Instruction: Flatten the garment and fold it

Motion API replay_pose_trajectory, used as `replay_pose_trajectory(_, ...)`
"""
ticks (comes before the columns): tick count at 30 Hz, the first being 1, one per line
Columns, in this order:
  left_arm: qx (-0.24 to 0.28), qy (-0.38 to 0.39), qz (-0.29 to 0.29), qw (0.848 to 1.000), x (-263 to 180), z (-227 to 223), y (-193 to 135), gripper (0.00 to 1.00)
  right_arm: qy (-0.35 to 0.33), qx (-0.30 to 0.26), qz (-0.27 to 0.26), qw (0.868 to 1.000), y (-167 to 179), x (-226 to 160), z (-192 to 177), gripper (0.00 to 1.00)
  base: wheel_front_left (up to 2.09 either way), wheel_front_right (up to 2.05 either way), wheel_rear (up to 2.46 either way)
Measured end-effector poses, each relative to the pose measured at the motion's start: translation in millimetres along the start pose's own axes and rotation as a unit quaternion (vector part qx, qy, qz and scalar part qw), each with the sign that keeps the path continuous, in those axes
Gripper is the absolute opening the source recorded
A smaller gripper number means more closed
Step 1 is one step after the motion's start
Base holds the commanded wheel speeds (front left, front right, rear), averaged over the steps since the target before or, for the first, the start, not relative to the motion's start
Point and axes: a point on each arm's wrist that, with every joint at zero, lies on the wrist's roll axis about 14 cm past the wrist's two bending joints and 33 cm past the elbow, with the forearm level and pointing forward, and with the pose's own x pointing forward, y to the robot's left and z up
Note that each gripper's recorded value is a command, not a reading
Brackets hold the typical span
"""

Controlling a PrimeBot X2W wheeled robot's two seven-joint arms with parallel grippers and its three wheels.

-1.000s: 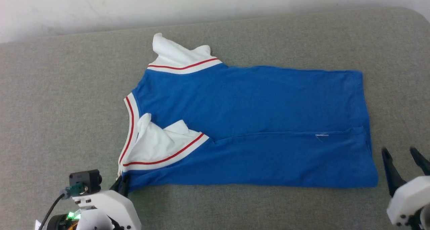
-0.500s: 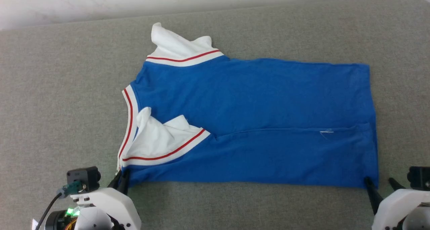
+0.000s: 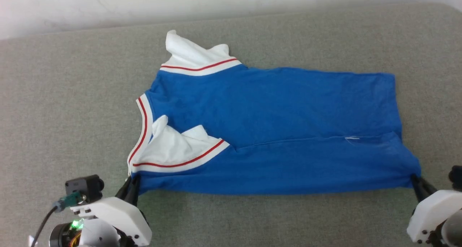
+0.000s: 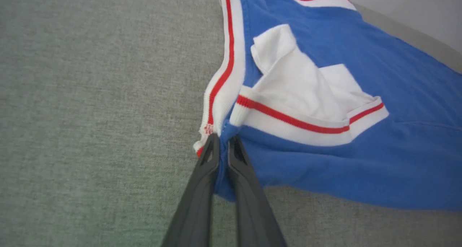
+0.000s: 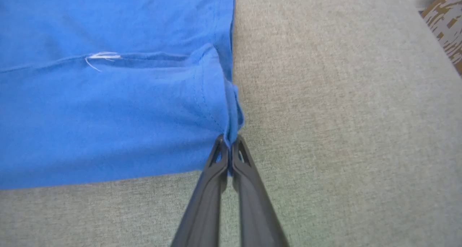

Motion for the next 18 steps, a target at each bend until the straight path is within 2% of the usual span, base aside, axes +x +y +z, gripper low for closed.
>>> replay_pose_trajectory(4,-0.012,-0.014,-0.006,1.0,-14,12,-4,0.0,-0.038,-0.001,-0.006,0.999,-5,-10,26,0.0,0.0,0.0,0.0)
replay_pose_trajectory(9,-0.021,-0.004,-0.01,1.0,-36,10,-6,0.0,-0.055,0.0,-0.016,0.998,-12,-26,37,0.0,0.0,0.0,0.0)
replay_pose_trajectory(13,-0.026,0.015,0.004,1.0,-49,0,-1,0.0,-0.047,0.005,-0.019,0.999,-11,-33,32,0.0,0.0,0.0,0.0)
replay_pose_trajectory(18,-0.049,0.058,0.005,0.997,-60,-25,-4,0.0,-0.006,0.016,-0.025,1.0,-13,-38,9,0.0,0.0,0.0,0.0)
